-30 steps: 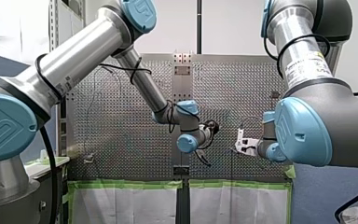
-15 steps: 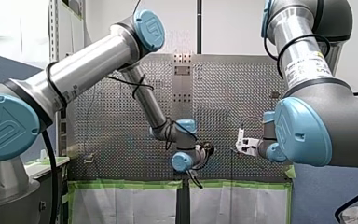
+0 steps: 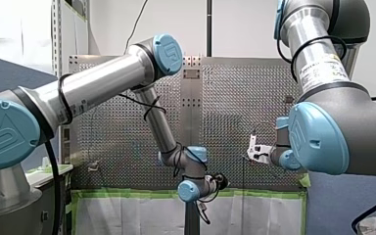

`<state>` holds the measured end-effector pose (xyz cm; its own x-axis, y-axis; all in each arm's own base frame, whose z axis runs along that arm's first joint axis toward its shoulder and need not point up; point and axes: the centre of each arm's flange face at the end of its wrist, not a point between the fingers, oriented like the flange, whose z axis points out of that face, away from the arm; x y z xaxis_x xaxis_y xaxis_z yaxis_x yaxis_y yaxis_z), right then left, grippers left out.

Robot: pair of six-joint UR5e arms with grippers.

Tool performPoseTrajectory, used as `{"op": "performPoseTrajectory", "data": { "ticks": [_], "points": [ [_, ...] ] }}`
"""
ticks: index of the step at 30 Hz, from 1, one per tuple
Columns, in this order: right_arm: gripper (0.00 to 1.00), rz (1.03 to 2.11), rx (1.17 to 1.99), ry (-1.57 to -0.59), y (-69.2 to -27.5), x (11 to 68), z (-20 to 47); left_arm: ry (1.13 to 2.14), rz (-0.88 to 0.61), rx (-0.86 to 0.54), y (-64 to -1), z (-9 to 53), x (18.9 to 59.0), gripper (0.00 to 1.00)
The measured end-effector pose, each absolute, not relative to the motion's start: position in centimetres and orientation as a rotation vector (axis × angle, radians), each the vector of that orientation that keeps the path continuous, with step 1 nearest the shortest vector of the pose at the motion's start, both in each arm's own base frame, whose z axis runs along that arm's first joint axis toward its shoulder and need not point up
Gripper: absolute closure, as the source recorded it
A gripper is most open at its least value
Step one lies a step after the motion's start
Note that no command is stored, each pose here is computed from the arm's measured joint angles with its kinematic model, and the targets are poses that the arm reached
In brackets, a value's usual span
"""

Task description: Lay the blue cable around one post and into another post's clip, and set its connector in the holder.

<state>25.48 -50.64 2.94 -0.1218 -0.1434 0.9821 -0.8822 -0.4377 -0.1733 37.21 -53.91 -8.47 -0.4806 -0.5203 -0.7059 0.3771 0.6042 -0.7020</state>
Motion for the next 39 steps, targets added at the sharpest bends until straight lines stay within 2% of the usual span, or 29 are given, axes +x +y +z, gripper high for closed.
{"op": "performPoseTrajectory", "data": {
  "ticks": [6, 10, 27, 39],
  "points": [
    [1.0, 1.616, 1.562, -1.153, -50.6, 25.5, 2.9, 1.838, -1.026, -0.126, -53.3, -11.8, 37.6, 0.15],
    [1.0, 1.616, 1.562, -1.153, -50.6, 25.5, 2.9, 1.844, -1.019, -0.131, -53.3, -12.4, 38.2, 0.15],
    [1.0, 1.617, 1.562, -1.154, -50.6, 25.5, 2.9, 1.783, -1.039, -0.131, -55.5, -10.6, 40.1, 0.15],
    [1.0, 1.623, 1.566, -1.151, -50.5, 25.8, 2.9, 1.682, -1.057, -0.155, -58.5, -7.4, 43.1, 0.15]
  ]
}}
